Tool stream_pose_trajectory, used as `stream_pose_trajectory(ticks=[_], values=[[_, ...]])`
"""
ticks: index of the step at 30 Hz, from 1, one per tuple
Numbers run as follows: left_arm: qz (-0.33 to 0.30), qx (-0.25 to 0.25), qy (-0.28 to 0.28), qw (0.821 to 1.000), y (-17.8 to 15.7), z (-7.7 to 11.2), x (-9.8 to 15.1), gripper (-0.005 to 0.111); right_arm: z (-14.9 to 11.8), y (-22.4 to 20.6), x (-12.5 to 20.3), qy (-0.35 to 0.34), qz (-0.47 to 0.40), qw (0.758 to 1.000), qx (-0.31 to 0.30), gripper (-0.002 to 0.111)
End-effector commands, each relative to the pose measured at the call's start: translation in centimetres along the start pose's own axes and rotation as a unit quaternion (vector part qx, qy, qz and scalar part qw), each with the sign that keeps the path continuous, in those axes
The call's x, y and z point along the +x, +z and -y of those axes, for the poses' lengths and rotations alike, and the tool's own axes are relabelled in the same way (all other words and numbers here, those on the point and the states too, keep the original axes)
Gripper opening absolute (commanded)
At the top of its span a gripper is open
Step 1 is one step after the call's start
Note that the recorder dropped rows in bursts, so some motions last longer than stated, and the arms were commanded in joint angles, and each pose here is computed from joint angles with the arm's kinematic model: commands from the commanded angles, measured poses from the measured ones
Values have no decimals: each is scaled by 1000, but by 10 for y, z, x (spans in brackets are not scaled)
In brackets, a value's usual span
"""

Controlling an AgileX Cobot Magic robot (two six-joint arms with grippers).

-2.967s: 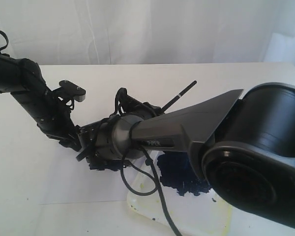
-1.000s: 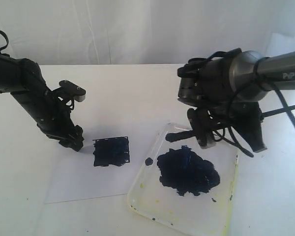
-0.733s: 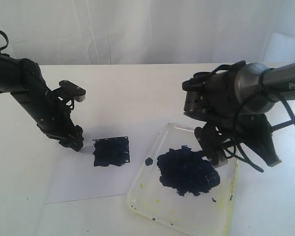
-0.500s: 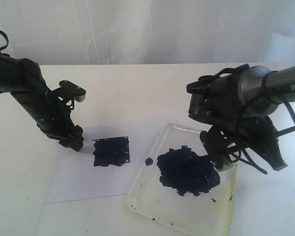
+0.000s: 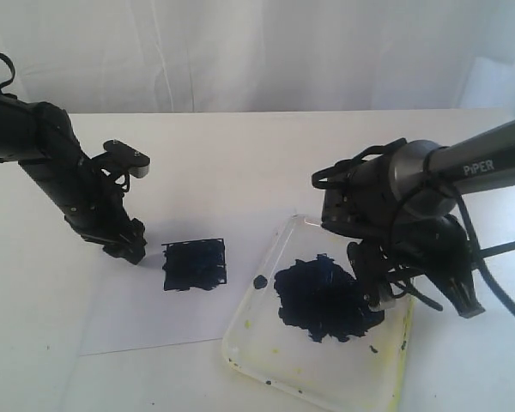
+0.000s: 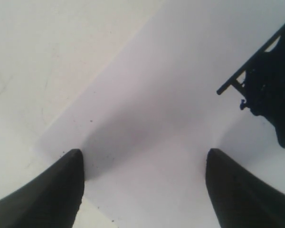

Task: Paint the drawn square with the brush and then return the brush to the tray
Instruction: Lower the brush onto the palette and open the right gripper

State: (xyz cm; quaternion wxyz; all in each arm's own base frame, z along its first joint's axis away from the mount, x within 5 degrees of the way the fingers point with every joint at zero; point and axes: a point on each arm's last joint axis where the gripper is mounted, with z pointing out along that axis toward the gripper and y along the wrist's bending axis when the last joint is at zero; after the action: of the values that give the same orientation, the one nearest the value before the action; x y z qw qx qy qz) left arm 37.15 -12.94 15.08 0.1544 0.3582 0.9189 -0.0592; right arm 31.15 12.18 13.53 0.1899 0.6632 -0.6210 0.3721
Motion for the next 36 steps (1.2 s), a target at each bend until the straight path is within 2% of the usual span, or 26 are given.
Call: stream_pose_trajectory(ticks=[1,4,12,19,28,32,36], values=[[-21,8,2,1000,5,2,7,74,12,-5,3,55,-2,998,12,0],[-21,8,2,1000,5,2,7,74,19,-10,4,64,3,998,24,0],[-21,8,2,1000,5,2,7,74,24,-17,-7,0,-31,995,93,0],[-21,8,2,1000,5,2,7,74,21,-16,-25,-36,-41,993,105,0],[-21,8,2,1000,5,2,7,74,20,-18,-27,-31,-40,993,108,1],[-21,8,2,1000,5,2,7,74,21,-18,-29,4,-26,993,115,9],[-21,8,2,1000,5,2,7,74,23,-18,-32,26,-6,992,123,24]])
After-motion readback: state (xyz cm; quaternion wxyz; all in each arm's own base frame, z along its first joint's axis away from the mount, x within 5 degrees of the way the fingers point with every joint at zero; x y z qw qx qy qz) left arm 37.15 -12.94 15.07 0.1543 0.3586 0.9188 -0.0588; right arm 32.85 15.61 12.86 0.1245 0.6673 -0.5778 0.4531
